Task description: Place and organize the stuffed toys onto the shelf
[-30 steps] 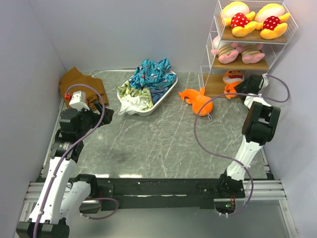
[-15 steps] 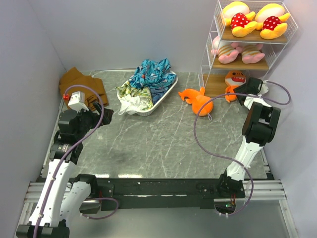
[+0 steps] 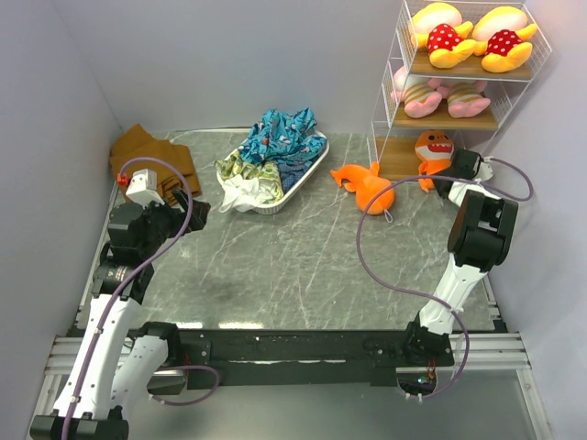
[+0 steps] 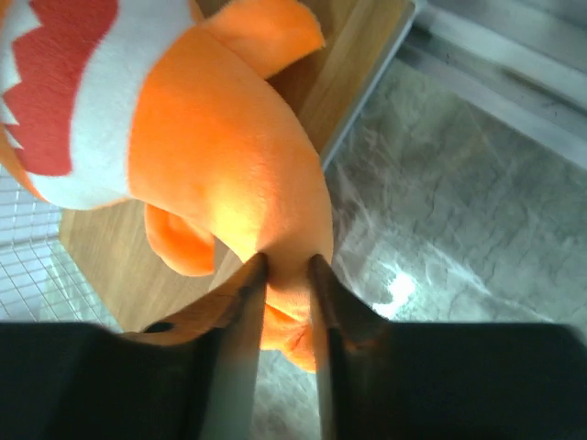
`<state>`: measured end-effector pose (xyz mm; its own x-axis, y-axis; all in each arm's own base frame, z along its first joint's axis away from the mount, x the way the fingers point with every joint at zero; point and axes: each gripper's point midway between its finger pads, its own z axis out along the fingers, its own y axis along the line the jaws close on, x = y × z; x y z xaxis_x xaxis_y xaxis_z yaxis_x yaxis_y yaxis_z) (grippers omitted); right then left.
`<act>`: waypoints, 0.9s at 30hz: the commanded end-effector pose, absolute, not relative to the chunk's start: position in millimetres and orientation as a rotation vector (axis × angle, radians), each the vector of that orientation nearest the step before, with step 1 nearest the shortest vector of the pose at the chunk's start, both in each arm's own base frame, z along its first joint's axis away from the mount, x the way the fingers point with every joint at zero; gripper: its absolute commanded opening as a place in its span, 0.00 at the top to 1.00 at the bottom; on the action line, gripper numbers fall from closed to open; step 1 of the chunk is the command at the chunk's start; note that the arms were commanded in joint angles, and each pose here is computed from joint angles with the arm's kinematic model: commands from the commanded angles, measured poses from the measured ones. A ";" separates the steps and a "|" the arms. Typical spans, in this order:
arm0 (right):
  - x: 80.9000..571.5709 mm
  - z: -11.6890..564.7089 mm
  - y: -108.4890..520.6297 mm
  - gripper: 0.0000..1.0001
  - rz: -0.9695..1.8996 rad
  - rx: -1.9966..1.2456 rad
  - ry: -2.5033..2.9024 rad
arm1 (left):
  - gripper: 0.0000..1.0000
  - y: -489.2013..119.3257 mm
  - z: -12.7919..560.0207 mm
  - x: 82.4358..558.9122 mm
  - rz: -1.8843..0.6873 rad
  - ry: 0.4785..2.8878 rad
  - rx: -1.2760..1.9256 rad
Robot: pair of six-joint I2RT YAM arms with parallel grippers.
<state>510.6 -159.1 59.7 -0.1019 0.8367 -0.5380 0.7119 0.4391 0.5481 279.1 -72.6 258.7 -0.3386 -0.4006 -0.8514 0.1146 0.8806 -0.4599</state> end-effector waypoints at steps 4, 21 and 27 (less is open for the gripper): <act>530.7 106.1 -182.6 0.77 0.117 1.215 1.747 | 0.03 -76.6 266.1 282.3 -0.547 1.819 -0.180; 533.7 98.0 -199.5 0.63 0.026 1.240 1.787 | 0.03 -76.3 262.0 284.3 -0.543 1.832 -0.185; 531.4 105.8 -195.5 0.53 0.043 1.220 1.791 | 0.03 -74.9 261.4 283.8 -0.536 1.834 -0.191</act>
